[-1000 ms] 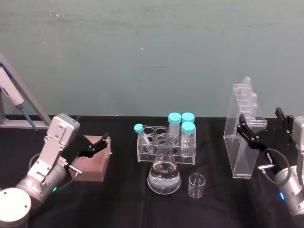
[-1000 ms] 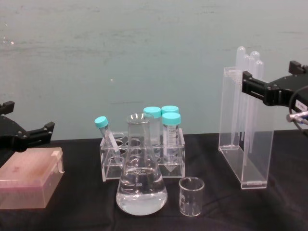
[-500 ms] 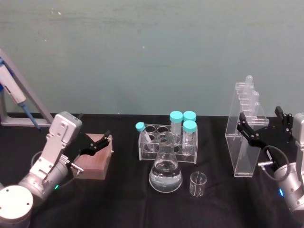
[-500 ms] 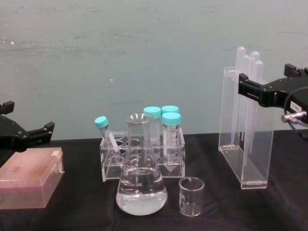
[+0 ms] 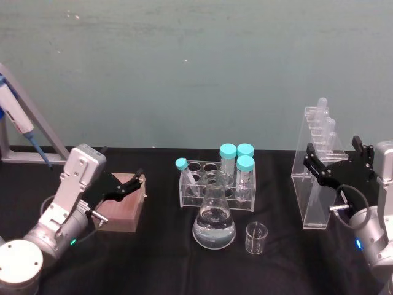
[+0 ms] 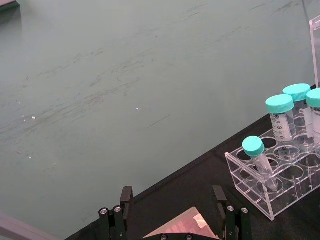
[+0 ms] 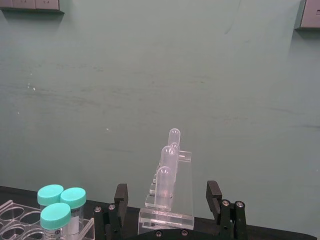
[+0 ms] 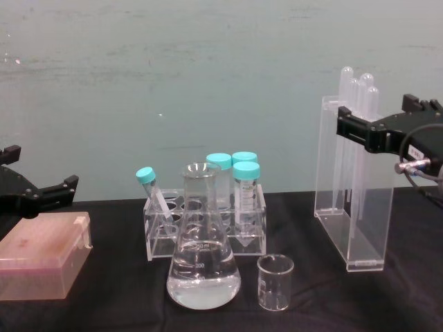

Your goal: Place the experimental apparatus aside using one hand.

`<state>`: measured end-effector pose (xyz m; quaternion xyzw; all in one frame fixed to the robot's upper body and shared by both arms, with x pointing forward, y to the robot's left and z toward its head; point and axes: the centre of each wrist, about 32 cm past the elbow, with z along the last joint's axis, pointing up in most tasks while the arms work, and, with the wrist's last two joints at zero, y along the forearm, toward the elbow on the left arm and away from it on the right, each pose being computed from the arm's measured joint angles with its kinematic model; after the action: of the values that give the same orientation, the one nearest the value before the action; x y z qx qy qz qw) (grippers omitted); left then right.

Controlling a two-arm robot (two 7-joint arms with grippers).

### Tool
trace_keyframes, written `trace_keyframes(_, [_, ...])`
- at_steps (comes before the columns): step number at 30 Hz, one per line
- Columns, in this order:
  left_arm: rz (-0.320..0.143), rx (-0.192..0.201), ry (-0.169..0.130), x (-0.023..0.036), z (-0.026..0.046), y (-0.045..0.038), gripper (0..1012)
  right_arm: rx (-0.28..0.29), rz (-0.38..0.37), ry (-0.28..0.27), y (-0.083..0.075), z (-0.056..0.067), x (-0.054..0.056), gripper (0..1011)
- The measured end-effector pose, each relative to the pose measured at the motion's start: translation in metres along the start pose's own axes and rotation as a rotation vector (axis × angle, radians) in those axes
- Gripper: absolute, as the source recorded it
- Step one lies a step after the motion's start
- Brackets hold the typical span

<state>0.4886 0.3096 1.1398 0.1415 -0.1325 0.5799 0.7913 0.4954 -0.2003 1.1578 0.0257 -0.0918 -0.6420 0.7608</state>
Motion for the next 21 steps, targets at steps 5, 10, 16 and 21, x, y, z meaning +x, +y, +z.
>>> trace_keyframes(5, [0.000,0.000,0.000,0.0000,0.0000,0.0000,1000,-0.011,0.000,0.003,0.003,-0.002,-0.001,1003])
trace_keyframes(10, [0.000,0.000,0.000,0.0000,0.0000,0.0000,1000,-0.022,0.001,0.008,0.006,-0.003,-0.002,1003])
trace_keyframes(16, [0.000,0.000,0.000,0.0000,0.0000,0.0000,1000,-0.031,0.001,0.009,0.011,-0.005,-0.003,1003])
trace_keyframes(21, [0.000,0.000,0.000,0.0000,0.0000,0.0000,1000,-0.031,0.001,0.010,0.015,-0.006,-0.003,1003])
